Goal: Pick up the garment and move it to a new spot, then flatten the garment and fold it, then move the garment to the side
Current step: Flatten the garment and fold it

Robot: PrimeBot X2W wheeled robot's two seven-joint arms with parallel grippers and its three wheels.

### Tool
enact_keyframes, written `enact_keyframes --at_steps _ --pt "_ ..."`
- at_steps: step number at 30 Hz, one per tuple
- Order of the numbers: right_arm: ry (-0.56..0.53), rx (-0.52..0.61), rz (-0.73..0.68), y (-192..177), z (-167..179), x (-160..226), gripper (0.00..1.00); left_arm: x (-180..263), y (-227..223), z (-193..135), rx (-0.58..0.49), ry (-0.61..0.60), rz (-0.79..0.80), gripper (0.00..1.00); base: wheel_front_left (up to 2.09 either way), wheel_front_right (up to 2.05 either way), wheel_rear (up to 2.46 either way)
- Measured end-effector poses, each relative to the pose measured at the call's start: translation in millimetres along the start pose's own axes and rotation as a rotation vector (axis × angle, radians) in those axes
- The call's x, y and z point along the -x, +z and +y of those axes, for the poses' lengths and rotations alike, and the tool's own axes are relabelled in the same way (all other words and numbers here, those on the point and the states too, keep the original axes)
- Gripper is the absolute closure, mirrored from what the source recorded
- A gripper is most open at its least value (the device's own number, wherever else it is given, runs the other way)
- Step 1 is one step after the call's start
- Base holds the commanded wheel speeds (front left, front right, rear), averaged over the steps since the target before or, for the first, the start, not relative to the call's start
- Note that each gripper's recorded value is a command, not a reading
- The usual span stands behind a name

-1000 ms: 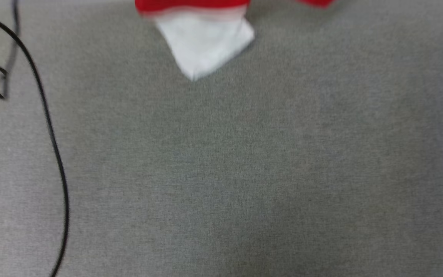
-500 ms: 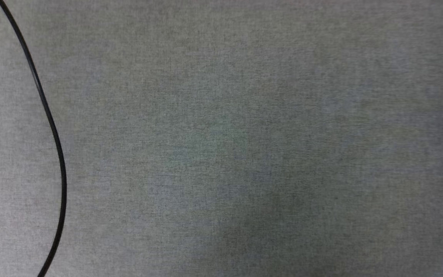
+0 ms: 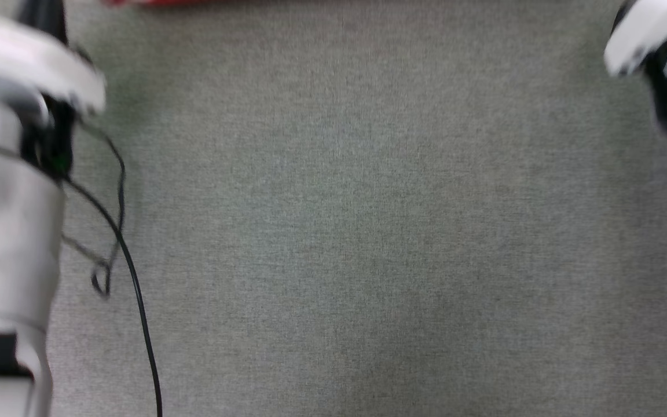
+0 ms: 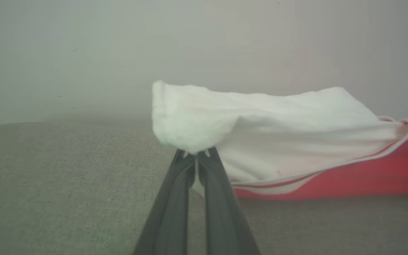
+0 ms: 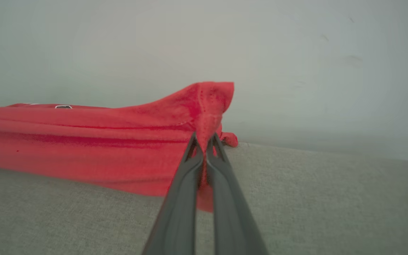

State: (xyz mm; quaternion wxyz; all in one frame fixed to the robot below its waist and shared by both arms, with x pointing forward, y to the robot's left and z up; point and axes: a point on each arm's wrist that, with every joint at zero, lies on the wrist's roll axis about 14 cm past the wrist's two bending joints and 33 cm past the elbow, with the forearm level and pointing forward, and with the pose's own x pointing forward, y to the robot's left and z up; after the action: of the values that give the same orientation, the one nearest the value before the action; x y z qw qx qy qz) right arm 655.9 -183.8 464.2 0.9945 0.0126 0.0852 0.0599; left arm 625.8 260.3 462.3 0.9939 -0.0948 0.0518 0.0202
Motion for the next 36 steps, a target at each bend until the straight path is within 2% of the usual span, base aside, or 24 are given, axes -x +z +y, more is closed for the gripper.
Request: enact_keyframes --at_steps 6,17,27,36 --pt "-0.004 -0.034 0.078 -38.6 -3.6 55.8 1.00 68.5 -39.2 10.8 0.052 0.011 0.080 1.00 0.00 0.00 0.00" --pt "-0.019 -0.071 0.119 -64.0 -14.8 158.8 1.00 182.0 -50.0 19.8 0.060 0.009 0.106 1.00 0.00 0.00 0.00" --pt "-0.064 -0.127 0.175 -96.8 -16.6 255.4 1.00 274.9 -61.9 21.5 0.128 0.081 0.155 1.00 0.00 0.00 0.00" --pt "-0.116 -0.171 0.252 -120.3 -2.8 329.2 1.00 342.0 -78.3 30.4 0.172 0.174 0.230 1.00 0.00 0.00 0.00"
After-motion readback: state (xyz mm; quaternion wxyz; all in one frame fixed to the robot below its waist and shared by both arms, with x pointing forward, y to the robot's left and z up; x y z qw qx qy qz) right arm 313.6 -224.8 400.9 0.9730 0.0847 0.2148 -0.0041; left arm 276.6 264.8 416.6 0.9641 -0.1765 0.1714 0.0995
